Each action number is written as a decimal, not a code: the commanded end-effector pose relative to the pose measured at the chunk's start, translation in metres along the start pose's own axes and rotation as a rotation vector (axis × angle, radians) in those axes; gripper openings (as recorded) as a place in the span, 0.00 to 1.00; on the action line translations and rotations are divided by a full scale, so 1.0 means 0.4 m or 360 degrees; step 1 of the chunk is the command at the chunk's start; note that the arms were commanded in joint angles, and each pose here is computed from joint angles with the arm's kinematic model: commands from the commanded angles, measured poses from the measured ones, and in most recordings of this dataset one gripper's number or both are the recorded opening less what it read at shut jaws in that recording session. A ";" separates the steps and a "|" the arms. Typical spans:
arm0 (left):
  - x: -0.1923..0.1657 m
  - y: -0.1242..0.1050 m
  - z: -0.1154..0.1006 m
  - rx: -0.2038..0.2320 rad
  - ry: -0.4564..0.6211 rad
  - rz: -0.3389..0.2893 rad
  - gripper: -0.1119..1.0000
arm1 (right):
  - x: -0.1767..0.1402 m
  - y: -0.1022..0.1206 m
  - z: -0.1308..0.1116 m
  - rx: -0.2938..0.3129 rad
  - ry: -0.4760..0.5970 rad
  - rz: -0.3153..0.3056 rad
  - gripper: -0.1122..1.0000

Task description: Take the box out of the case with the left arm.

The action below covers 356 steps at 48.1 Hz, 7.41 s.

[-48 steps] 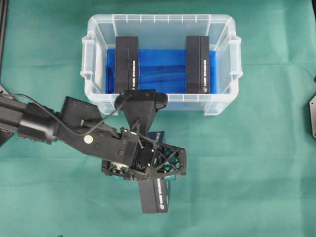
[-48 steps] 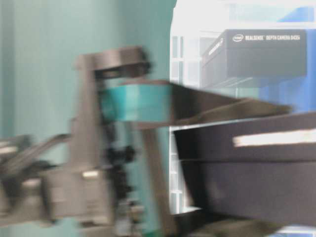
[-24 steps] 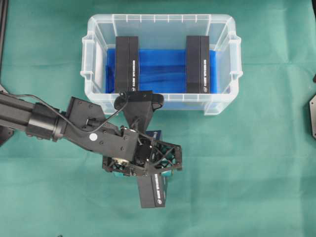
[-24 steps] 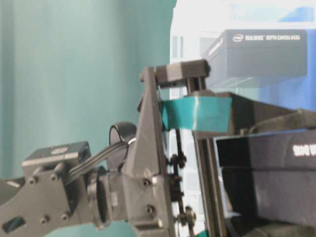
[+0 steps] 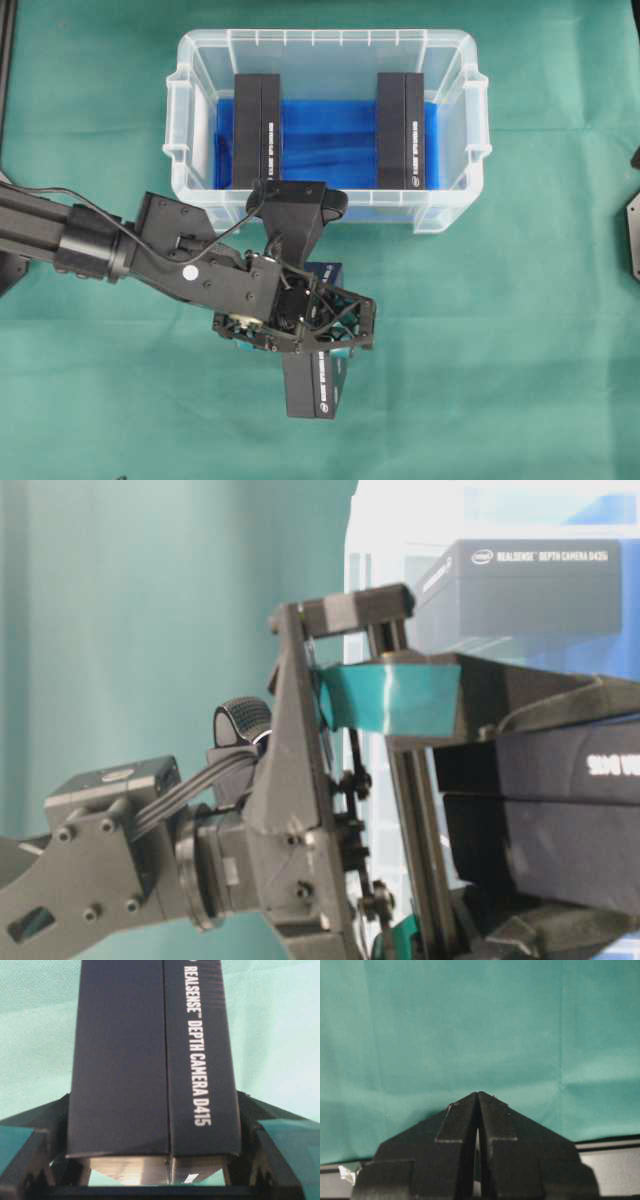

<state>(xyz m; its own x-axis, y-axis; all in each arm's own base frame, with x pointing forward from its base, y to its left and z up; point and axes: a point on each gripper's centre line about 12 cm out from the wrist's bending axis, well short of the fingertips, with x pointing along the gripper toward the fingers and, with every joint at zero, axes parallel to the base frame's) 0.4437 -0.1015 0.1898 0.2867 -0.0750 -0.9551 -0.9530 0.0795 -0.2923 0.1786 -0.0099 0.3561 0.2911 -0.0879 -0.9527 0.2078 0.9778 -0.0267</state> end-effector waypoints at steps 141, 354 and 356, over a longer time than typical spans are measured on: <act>-0.444 0.362 0.042 0.0087 -0.0047 0.0063 0.95 | -0.004 0.000 0.002 -0.0002 -0.0003 -0.0001 0.10; -0.411 0.090 0.459 0.0097 -0.0211 0.0095 0.95 | -0.005 0.001 0.002 0.0008 -0.0007 0.0002 0.10; -0.409 0.091 0.458 0.0094 -0.0208 0.0096 0.95 | -0.005 0.001 0.002 0.0008 -0.0007 0.0002 0.10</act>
<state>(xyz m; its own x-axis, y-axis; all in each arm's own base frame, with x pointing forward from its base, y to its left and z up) 0.3801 0.0948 0.3147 0.2089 0.0492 -0.9767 -0.9700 0.1378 -0.2005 0.1777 -0.0097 0.3553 0.2868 -0.0874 -0.9540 0.2107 0.9772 -0.0262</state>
